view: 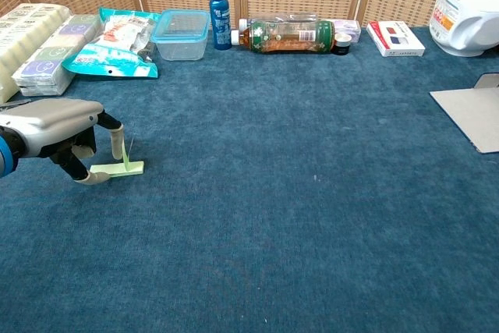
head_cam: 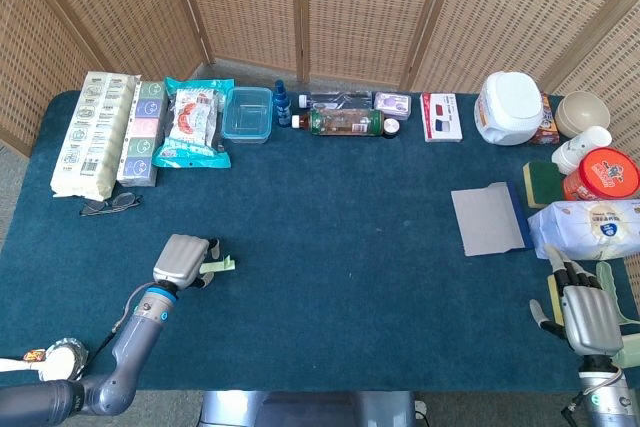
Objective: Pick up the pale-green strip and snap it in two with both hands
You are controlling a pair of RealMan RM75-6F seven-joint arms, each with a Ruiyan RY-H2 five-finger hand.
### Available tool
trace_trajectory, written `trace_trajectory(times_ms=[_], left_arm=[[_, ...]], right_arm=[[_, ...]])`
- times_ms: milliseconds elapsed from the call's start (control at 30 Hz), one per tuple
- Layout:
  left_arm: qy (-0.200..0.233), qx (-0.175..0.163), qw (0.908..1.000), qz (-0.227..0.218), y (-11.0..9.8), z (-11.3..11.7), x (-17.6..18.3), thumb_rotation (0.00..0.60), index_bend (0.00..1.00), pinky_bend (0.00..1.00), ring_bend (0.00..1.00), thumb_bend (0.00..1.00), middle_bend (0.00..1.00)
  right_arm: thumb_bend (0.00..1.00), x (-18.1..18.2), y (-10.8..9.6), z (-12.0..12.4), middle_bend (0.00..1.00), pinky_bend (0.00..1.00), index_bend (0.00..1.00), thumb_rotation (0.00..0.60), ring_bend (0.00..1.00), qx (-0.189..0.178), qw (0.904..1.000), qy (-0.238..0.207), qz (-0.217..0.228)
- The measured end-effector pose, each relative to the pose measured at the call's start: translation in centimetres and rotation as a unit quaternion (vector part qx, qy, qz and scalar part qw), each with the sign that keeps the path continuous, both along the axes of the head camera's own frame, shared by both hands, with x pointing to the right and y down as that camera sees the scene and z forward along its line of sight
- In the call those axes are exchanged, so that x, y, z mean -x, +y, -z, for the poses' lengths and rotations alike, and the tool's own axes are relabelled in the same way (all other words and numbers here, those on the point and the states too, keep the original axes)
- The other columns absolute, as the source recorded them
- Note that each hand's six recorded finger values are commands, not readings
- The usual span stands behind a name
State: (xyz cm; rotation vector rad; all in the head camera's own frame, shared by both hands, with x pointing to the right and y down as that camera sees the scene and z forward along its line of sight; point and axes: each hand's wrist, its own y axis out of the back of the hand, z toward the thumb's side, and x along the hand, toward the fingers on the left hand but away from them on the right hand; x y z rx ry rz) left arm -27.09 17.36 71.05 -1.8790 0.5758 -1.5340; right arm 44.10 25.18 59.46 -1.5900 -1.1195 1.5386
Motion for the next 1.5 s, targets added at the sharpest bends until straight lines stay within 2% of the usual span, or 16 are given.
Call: trace_trajectory(times_ms=[867,1267,1500], left_arm=[[-0.021,0.009,0.9997,0.003,0.4,-0.7,-0.2,0.600,0.48,1.00,1.00,0.27,1.00],[-0.022,0.006,0.9997,0.005,0.3,-0.6,-0.4,0.600,0.59,1.00,1.00,0.36,1.00],[-0.010,-0.008,0.9999,-0.004,-0.2,0.0,-0.7,0.600,0.67,1.00,1.00,0.41,1.00]], right_arm=[[0.36,-0.8,0.5,-0.2,0.16,0.29,0.02,0.600,0.20,0.004,0.9999,0.002,-0.013],[0.36,-1.0,0.7,-0.2,0.16,0.29,0.02,0.600,0.20,0.003,0.9998,0.001,-0.018],[0.36,-1.0,0.6,0.0,0.16,0.29,0.02,0.600,0.20,0.000,0.9998,-0.003,-0.022]])
